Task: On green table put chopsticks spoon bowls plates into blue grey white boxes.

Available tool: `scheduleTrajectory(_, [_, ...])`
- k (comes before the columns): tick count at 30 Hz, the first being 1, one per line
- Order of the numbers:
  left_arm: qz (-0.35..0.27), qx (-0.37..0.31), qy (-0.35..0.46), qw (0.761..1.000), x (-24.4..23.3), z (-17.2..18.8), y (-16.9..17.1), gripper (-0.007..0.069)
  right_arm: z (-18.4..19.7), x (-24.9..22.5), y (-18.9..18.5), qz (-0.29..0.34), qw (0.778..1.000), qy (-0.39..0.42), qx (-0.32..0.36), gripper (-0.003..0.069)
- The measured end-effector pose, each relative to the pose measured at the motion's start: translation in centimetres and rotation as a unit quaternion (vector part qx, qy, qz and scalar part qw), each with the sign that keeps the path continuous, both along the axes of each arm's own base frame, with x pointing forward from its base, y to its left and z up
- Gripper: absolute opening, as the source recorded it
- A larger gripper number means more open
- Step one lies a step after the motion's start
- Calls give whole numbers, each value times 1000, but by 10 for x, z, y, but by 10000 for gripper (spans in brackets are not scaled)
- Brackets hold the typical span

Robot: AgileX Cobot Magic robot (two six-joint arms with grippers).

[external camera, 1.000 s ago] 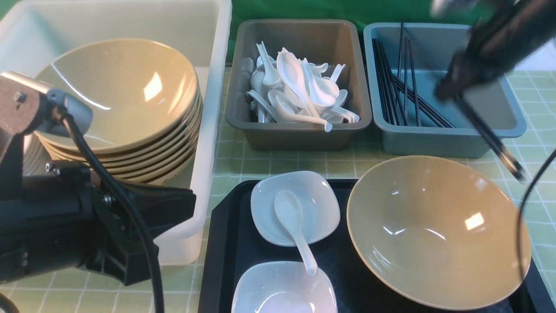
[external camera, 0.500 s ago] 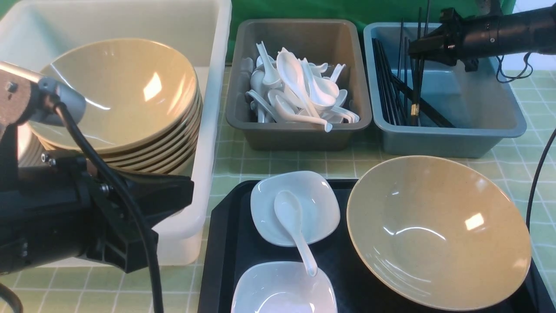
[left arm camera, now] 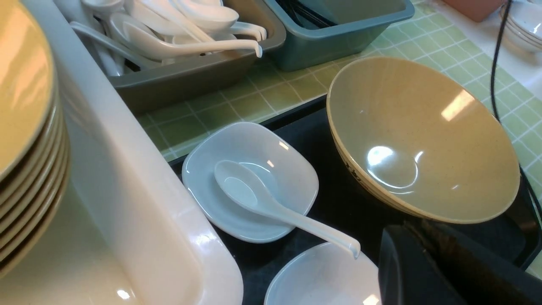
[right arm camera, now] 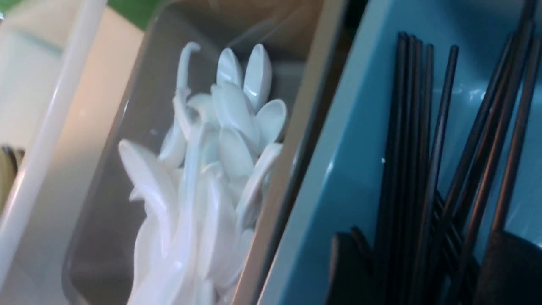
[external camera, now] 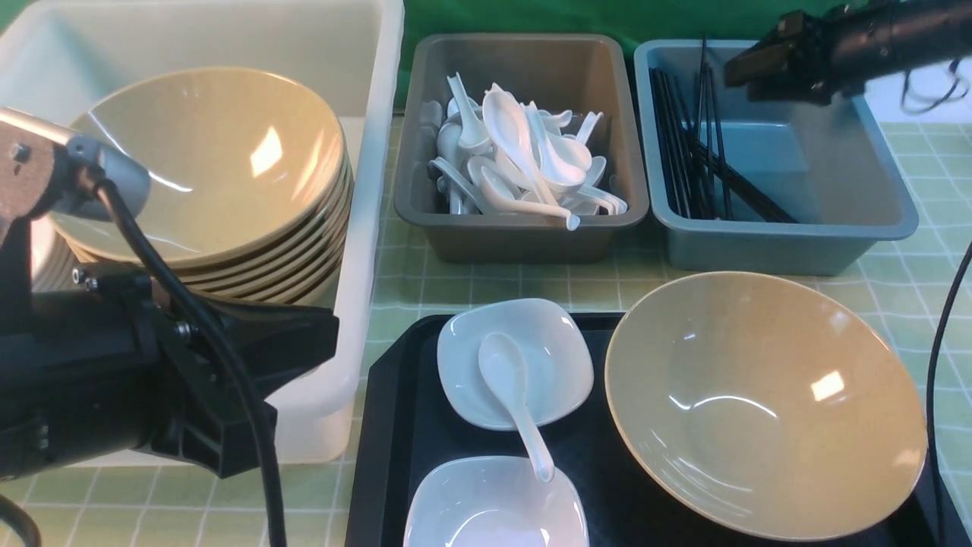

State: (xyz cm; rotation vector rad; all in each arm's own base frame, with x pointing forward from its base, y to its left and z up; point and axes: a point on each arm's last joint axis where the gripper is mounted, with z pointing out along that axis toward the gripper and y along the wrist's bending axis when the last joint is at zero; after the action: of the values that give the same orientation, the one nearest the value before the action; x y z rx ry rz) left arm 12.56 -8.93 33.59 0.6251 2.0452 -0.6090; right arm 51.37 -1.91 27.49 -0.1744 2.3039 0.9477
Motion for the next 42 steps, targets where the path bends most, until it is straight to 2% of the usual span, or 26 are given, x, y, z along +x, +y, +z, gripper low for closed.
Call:
scheduleTrajectory(3, [-4,11,-8,1000,0,0,1,-1,30,-15,10,36,998,-26,-37,424])
scheduleTrajectory(5, [-4,23,-15,1000,1,-1,2,-1,63,-36,33,91,992,-49,-75,424])
scheduleTrajectory(8, [-4,34,-20,999,1,-2,3,-1,88,-53,74,134,983,-82,-97,425])
scheduleTrajectory(9, [-4,43,-24,999,2,-2,3,-1,99,-66,106,167,975,-94,-110,424])
scheduleTrajectory(10, [-4,44,-24,999,2,-2,4,-1,101,-69,109,170,974,-96,-115,424])
scheduleTrajectory(14, [-13,62,-18,998,-2,-4,5,-1,93,-115,195,243,944,-63,-213,424])
scheduleTrajectory(16, [-16,64,-17,998,-5,-4,6,-1,85,-127,213,251,937,-51,-238,424])
scheduleTrajectory(17, [-21,68,-16,997,-9,-3,8,-1,77,-144,234,275,925,-30,-260,424])
scheduleTrajectory(21, [-30,83,-25,996,-22,-1,14,-1,53,-182,270,312,908,21,-278,424])
scheduleTrajectory(26, [-39,97,-36,994,-39,2,22,-1,19,-216,293,306,901,118,-284,424])
scheduleTrajectory(30, [-42,96,-47,993,-48,5,26,-1,-11,-230,296,283,893,178,-302,424])
scheduleTrajectory(36, [-42,93,-53,993,-52,6,28,-1,-31,-230,293,251,893,203,-315,424])
scheduleTrajectory(42, [-43,91,-52,994,-52,6,28,-1,-57,-223,298,247,886,222,-324,424])
